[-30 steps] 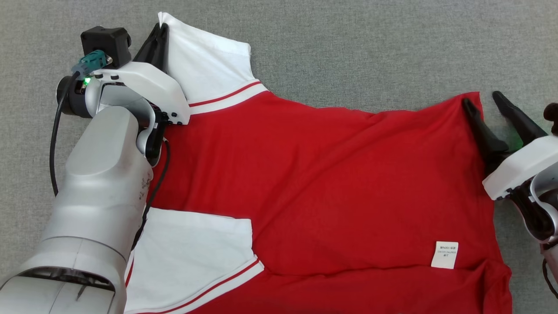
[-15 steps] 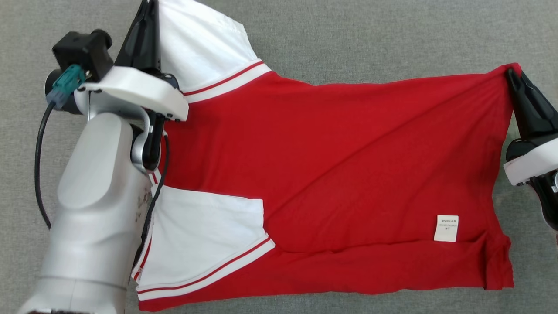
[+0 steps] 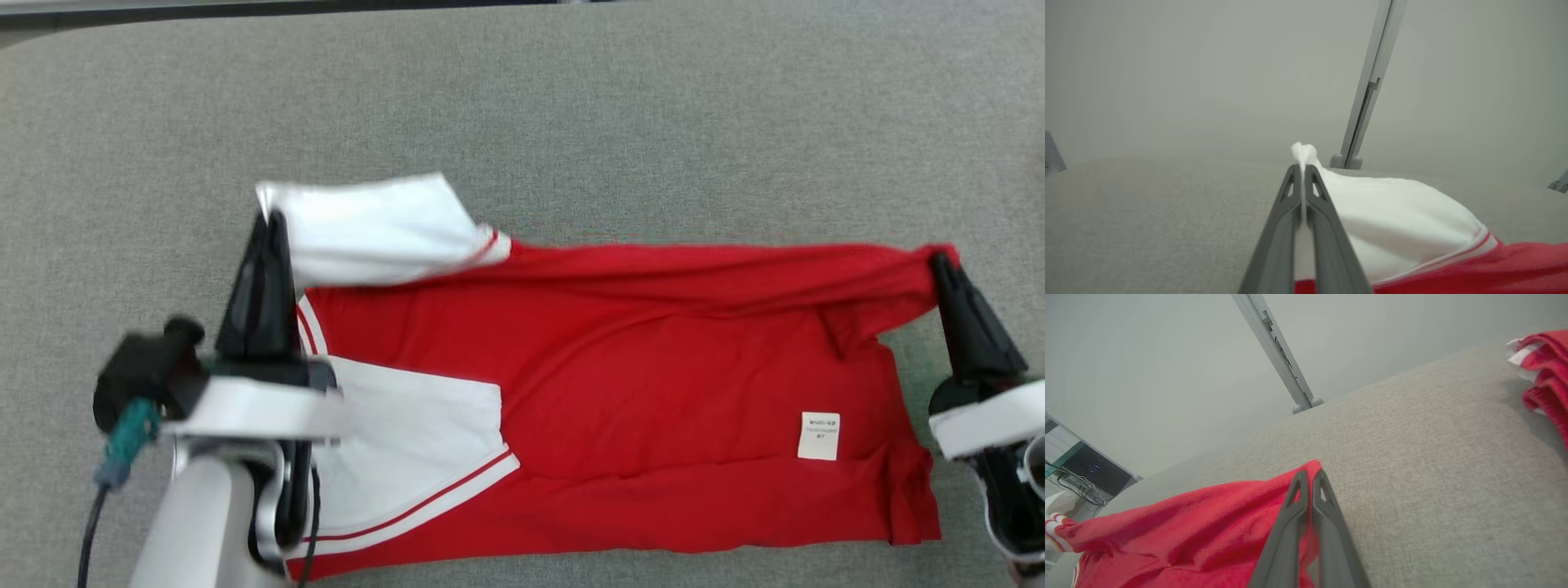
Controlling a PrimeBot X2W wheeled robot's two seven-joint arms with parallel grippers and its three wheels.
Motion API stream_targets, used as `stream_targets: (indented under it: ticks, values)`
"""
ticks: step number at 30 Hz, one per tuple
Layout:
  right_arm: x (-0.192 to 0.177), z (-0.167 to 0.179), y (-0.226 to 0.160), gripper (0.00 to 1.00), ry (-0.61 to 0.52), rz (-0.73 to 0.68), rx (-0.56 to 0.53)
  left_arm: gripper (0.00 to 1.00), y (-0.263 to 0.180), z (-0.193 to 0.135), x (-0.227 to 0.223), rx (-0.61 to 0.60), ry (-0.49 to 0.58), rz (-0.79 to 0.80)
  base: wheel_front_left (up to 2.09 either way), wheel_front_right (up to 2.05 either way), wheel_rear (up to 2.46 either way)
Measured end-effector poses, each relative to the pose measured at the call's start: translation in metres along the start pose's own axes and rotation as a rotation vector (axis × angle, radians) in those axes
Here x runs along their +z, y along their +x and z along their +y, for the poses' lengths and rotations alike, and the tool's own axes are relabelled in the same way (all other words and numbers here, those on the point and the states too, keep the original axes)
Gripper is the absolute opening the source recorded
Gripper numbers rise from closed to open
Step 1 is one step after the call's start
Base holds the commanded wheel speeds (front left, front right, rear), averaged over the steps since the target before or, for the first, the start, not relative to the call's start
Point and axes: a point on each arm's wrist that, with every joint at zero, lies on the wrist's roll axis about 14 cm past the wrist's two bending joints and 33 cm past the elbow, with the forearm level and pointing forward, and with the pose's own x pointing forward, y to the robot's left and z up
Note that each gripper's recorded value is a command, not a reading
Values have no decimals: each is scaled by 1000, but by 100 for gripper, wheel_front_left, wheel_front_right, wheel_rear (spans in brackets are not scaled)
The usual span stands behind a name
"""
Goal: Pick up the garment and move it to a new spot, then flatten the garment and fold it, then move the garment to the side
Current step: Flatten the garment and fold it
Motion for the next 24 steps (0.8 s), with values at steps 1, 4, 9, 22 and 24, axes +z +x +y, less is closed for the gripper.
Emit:
stream_targets:
  ticks: [1, 4, 9, 22, 24]
  values:
    - [-4, 0, -5, 0, 20, 6, -6, 0, -10, 2, -5, 13, -1, 25, 0, 0, 0]
    - [-13, -1, -20, 0, 62, 21, -21, 0, -37, 7, -20, 48, -14, 106, 0, 0, 0]
    - [-26, -1, -40, 0, 110, 43, -45, 0, -75, 11, -41, 91, -48, 228, 0, 0, 0]
    - [-54, 4, -72, 47, 153, 114, -69, 0, -133, 22, -81, 187, -136, 432, 0, 0, 0]
    - [-58, 4, -76, 100, 150, 126, -72, 5, -139, 23, -89, 194, -143, 463, 0, 0, 0]
